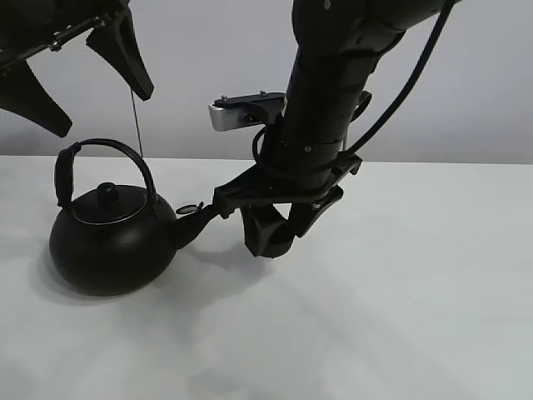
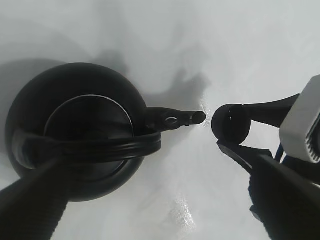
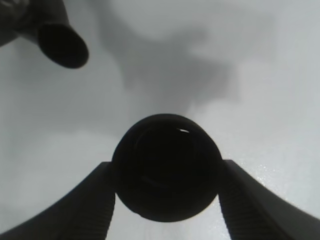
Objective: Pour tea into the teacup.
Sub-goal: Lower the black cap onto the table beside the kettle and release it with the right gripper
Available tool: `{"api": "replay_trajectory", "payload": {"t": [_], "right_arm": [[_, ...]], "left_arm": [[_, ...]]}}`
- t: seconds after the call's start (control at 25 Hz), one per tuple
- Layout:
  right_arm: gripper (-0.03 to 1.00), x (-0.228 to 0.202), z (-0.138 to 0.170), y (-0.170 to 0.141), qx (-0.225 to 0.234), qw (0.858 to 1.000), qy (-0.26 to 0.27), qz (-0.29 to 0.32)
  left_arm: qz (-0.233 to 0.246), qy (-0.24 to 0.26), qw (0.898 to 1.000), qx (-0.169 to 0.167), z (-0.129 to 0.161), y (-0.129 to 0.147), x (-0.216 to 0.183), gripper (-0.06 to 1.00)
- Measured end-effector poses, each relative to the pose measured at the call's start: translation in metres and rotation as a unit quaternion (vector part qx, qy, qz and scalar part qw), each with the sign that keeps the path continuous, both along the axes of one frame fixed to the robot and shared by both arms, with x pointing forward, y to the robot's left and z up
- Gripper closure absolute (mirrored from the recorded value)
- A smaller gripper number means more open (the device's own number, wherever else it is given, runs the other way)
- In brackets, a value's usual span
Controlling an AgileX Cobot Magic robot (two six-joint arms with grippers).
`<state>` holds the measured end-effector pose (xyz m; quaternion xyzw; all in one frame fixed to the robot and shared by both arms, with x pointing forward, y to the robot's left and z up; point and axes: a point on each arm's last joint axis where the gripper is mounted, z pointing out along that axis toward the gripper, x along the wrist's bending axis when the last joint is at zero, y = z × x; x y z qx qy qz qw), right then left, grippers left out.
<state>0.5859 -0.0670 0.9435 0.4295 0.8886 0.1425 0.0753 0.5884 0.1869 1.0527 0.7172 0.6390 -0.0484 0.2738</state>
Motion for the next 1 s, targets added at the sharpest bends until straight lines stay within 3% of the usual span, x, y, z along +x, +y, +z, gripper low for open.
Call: {"api": "replay_trajectory", "payload": {"t": [0.28,1.0], "right_arm": [[0.56,0.002,-0.028,0.001,-0.021,1.0,0.021,0.006],[0.56,0.007,-0.032,0.005,-0.005,1.0,0.001,0.012]], "left_arm": [[0.0,0.0,1.0,0.0,0.0,0.0,0.0,0.25],[0.0,0.0,1.0,0.0,0.0,0.0,0.0,0.25]]}}
